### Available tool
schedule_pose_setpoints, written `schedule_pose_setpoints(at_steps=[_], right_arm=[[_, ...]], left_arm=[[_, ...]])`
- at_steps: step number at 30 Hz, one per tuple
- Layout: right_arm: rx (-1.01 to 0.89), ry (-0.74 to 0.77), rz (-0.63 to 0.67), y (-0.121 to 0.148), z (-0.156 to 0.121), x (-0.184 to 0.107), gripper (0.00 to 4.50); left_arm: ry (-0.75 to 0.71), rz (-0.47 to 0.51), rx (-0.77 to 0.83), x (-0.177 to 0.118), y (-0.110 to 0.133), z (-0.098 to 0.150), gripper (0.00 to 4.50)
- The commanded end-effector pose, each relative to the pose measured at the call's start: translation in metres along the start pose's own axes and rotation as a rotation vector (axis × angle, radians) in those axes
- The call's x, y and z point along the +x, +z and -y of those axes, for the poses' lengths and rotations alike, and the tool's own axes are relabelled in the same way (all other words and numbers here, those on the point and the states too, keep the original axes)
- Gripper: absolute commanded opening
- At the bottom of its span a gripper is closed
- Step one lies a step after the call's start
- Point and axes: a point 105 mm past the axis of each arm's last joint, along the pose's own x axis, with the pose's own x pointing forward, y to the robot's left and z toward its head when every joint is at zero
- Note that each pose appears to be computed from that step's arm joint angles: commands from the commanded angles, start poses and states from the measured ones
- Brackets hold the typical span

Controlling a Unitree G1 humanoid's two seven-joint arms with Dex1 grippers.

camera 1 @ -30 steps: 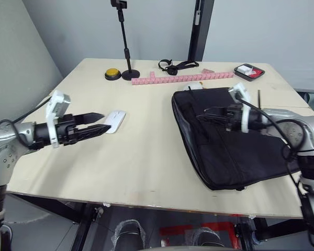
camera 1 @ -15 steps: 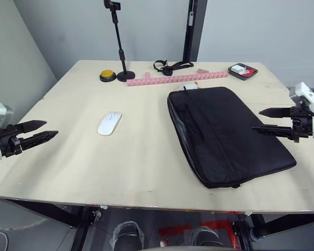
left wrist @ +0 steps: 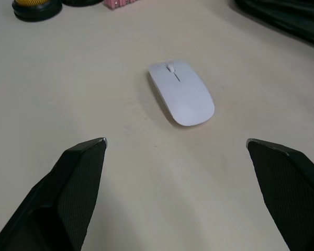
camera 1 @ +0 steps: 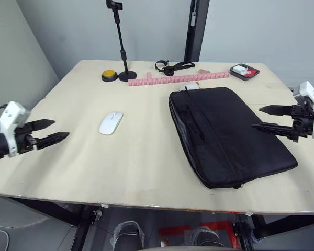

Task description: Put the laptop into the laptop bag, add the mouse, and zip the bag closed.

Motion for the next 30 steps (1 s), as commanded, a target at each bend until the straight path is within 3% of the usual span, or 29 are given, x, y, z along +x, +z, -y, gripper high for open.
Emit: schedule_pose_setpoints(at_steps=[1, 14, 24, 30], right_arm=[[-0.114, 0.081, 0.139, 0.044, -0.024, 0.006, 4.5], [-0.186, 0.238, 0.176, 0.062, -0.066, 0.054, 4.5], [-0.223, 0.233, 0.174, 0.069, -0.07, 0.055, 4.5], [-0.176, 0.224, 0.203, 0.078, -0.072, 0.069, 4.5]], left_arm=[[0.026, 0.02, 0.014, 0.025, 0.006, -0.005, 4.48], [-0.004, -0.003, -0.043, 0.116, -0.003, 0.007, 4.48], [0.014, -0.014, -0.078, 0.147, -0.011, 0.015, 4.48], [0.041, -0.076, -0.083, 0.159, -0.031, 0.018, 4.48]])
